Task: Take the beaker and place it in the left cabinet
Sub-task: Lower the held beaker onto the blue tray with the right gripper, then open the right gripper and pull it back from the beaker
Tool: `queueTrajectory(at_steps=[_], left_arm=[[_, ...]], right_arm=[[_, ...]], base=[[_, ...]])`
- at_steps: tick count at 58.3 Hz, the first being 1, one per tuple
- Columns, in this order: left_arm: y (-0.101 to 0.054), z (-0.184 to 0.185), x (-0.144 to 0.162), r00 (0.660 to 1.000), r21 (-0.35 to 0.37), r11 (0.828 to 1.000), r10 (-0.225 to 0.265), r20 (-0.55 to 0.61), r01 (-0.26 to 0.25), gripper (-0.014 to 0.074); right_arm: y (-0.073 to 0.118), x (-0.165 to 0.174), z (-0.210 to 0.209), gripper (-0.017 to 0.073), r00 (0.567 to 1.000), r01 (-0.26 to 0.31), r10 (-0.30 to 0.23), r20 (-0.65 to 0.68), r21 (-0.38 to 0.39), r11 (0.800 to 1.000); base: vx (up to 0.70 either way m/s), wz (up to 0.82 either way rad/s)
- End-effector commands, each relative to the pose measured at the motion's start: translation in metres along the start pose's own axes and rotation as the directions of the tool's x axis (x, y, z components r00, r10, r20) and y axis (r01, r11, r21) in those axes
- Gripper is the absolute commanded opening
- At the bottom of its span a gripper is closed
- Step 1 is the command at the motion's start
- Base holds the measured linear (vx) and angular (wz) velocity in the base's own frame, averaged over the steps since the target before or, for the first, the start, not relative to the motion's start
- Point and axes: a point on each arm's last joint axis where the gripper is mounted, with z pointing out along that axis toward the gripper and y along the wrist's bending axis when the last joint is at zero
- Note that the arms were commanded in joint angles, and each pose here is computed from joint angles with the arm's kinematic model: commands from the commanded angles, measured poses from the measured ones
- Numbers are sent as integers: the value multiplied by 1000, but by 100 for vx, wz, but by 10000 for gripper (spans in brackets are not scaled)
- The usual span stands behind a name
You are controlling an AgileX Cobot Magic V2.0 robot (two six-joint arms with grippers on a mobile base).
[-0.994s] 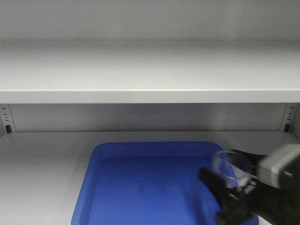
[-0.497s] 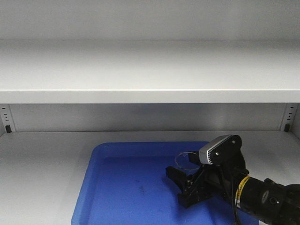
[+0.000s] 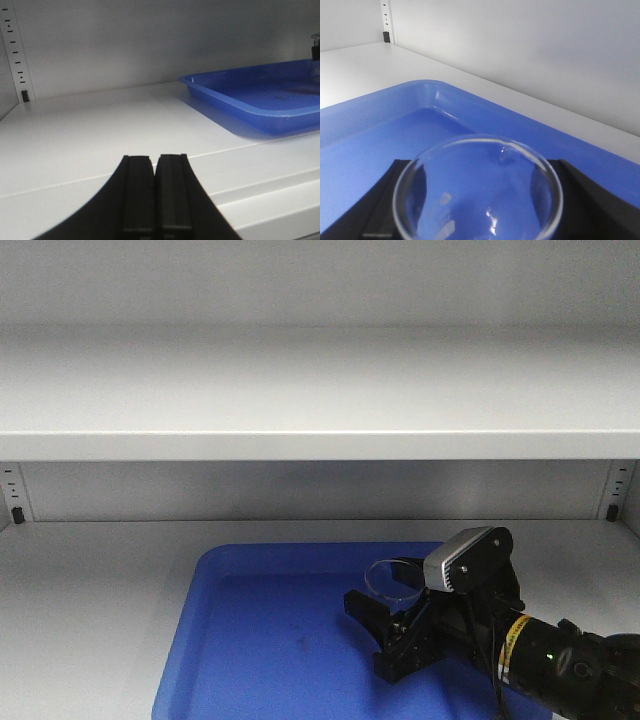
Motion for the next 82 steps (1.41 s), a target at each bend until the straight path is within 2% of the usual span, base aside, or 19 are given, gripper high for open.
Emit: queueTrajectory(at_steps=[1,7,11,24,43,54,58,63,74,80,82], left_arm=[[0,-1,-3,996,-4,1000,-12,87,12,1],[0,-1,-3,996,-4,1000,-12,87,12,1],[0,-1,-3,996,-4,1000,-12,87,12,1],[0,-1,-3,996,-4,1000,-12,87,12,1],[0,-1,-3,996,-4,1000,-12,87,12,1],[0,-1,-3,996,-4,1000,-12,87,12,1],[0,-1,-3,996,-4,1000,-12,87,12,1],[0,-1,-3,996,-4,1000,-12,87,12,1],[0,-1,-3,996,-4,1000,-12,87,12,1],[0,-1,-3,996,-4,1000,-12,87,12,1],[0,-1,-3,996,-4,1000,-12,87,12,1]], right_arm=[[-1,-30,-5,494,990,17,-15,141,-8,1000],[-1,-30,-5,569,990,17,-15,141,-8,1000],[-1,-30,-5,586,990,17,-15,141,-8,1000],[-1,-32,-6,586,988,16,-14,151,-9,1000],[3,-63,-26,584,963,35,-36,267,6,999],[4,-74,-36,570,959,49,-56,279,30,998],[4,-77,-41,522,963,49,-61,262,52,997],[4,-82,-49,410,970,30,-49,238,80,996],[2,-95,-76,-15,983,-100,70,167,176,979],[2,-101,-95,-12,990,-97,69,120,250,963],[2,-104,-107,-11,992,-97,70,101,292,951]], base=[[0,0],[0,0],[0,0],[0,0],[0,0],[0,0],[0,0],[0,0],[0,0],[0,0],[0,0]])
